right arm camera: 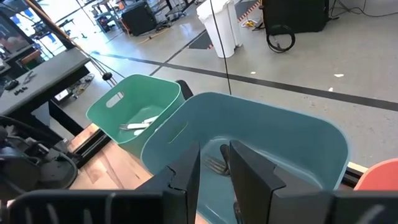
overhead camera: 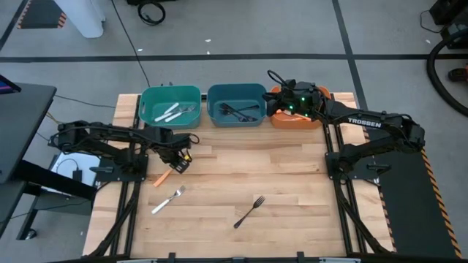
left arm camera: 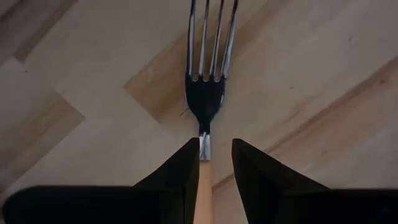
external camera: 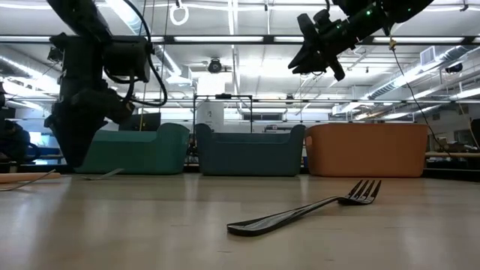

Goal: Sort silverware by color (type)
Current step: Put the yellow fork into the orange bin

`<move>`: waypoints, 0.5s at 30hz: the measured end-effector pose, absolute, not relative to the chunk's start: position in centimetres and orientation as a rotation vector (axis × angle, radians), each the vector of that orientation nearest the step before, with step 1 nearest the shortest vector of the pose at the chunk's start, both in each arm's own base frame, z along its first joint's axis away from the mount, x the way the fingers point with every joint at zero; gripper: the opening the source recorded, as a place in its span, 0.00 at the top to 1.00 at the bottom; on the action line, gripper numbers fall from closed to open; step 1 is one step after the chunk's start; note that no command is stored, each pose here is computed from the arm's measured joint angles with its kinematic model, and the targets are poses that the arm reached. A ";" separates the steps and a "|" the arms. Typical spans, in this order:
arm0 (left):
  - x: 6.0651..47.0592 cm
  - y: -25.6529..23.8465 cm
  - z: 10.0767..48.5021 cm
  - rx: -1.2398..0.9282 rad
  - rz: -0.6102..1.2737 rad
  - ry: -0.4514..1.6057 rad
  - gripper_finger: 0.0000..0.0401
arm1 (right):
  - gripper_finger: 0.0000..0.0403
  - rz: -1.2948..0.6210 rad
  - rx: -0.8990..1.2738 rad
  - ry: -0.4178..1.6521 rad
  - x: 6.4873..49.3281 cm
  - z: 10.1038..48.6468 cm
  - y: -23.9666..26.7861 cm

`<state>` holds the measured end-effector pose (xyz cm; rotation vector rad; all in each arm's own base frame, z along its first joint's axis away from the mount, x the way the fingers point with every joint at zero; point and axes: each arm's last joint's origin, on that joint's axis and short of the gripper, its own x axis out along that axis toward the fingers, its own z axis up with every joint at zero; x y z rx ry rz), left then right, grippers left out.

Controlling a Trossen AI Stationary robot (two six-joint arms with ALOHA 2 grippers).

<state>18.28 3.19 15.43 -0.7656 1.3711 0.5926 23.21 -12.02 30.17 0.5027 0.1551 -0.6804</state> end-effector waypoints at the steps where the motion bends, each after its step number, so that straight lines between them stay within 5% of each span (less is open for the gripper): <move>1: 18.2 3.2 15.3 -0.766 0.592 1.369 0.74 | 0.77 -0.681 0.503 0.155 23.2 30.2 -12.0; 15: 16.5 2.8 12.8 -0.828 0.614 1.402 0.74 | 0.77 -0.680 0.504 0.155 23.2 30.2 -12.0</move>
